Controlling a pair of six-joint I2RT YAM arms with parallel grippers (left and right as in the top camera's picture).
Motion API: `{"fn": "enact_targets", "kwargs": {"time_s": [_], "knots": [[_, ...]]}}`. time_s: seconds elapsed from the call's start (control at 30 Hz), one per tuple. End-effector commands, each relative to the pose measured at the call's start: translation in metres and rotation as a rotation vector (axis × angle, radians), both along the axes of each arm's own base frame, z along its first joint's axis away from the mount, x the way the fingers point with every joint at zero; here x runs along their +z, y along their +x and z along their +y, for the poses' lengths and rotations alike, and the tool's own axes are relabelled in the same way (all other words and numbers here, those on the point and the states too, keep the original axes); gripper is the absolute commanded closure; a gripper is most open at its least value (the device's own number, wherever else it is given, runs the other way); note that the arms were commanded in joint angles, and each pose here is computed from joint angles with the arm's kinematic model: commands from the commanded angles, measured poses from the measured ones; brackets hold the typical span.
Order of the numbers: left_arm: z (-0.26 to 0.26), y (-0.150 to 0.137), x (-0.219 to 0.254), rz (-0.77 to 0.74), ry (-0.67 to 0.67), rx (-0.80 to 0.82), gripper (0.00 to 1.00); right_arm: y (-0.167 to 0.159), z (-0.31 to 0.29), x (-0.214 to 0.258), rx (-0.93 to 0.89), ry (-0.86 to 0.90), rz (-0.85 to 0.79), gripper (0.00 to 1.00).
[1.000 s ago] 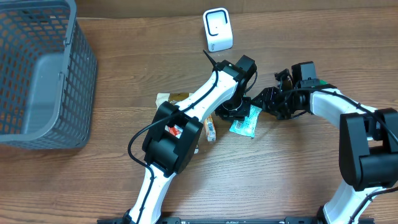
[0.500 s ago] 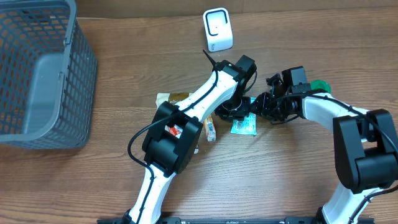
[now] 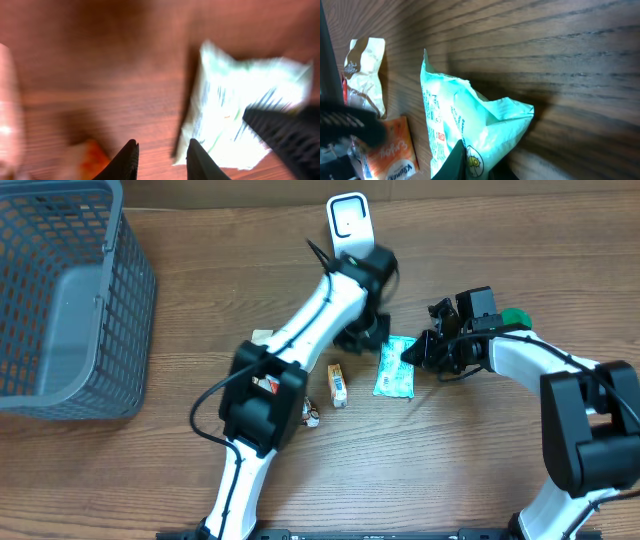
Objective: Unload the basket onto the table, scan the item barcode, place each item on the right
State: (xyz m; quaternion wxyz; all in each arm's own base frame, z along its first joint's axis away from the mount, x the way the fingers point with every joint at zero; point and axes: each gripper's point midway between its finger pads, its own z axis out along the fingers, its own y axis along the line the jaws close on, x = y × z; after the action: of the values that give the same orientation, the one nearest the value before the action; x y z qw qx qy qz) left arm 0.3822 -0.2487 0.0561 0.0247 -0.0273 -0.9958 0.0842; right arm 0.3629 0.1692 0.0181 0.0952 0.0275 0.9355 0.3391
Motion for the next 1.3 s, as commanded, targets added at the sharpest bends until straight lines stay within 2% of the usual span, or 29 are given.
{"fn": "enact_targets", "kwargs": {"time_s": [0.0, 0.17, 0.37, 0.43, 0.53, 0.57, 0.83, 1.03, 1.17, 1.27], "knots": [[0.025, 0.043, 0.052, -0.138, -0.017, 0.058, 0.75, 0.011, -0.005, 0.034, 0.016, -0.021, -0.136, 0.96], [0.076, 0.069, 0.109, -0.249, 0.05, 0.118, 0.76, 0.017, -0.006, 0.069, 0.04, -0.034, -0.266, 0.96], [0.165, 0.08, 0.163, -0.372, 0.285, 0.245, 0.75, 0.016, 0.001, 0.09, 0.068, 0.023, -0.314, 0.96], [0.191, 0.079, 0.169, -0.374, 0.346, 0.283, 0.74, 0.013, 0.011, 0.099, 0.163, 0.068, -0.387, 0.96], [0.229, 0.074, 0.169, -0.346, 0.433, 0.336, 0.6, 0.019, 0.011, 0.103, 0.186, 0.029, -0.431, 0.96], [0.24, 0.073, 0.167, -0.334, 0.443, 0.357, 0.45, 0.022, 0.01, 0.105, 0.176, 0.001, -0.439, 0.96], [0.308, 0.069, 0.165, -0.295, 0.462, 0.502, 0.0, 0.048, 0.017, 0.155, 0.221, -0.187, -0.566, 0.96], [0.332, 0.066, 0.165, -0.284, 0.471, 0.555, 0.0, 0.067, 0.035, 0.223, 0.29, -0.322, -0.775, 0.96], [0.335, 0.065, 0.165, -0.282, 0.472, 0.563, 0.0, 0.077, 0.053, 0.274, 0.38, -0.379, -0.997, 0.96], [0.335, 0.065, 0.165, -0.282, 0.472, 0.562, 0.0, 0.093, 0.055, 0.313, 0.36, -0.512, -1.174, 0.97]]}}
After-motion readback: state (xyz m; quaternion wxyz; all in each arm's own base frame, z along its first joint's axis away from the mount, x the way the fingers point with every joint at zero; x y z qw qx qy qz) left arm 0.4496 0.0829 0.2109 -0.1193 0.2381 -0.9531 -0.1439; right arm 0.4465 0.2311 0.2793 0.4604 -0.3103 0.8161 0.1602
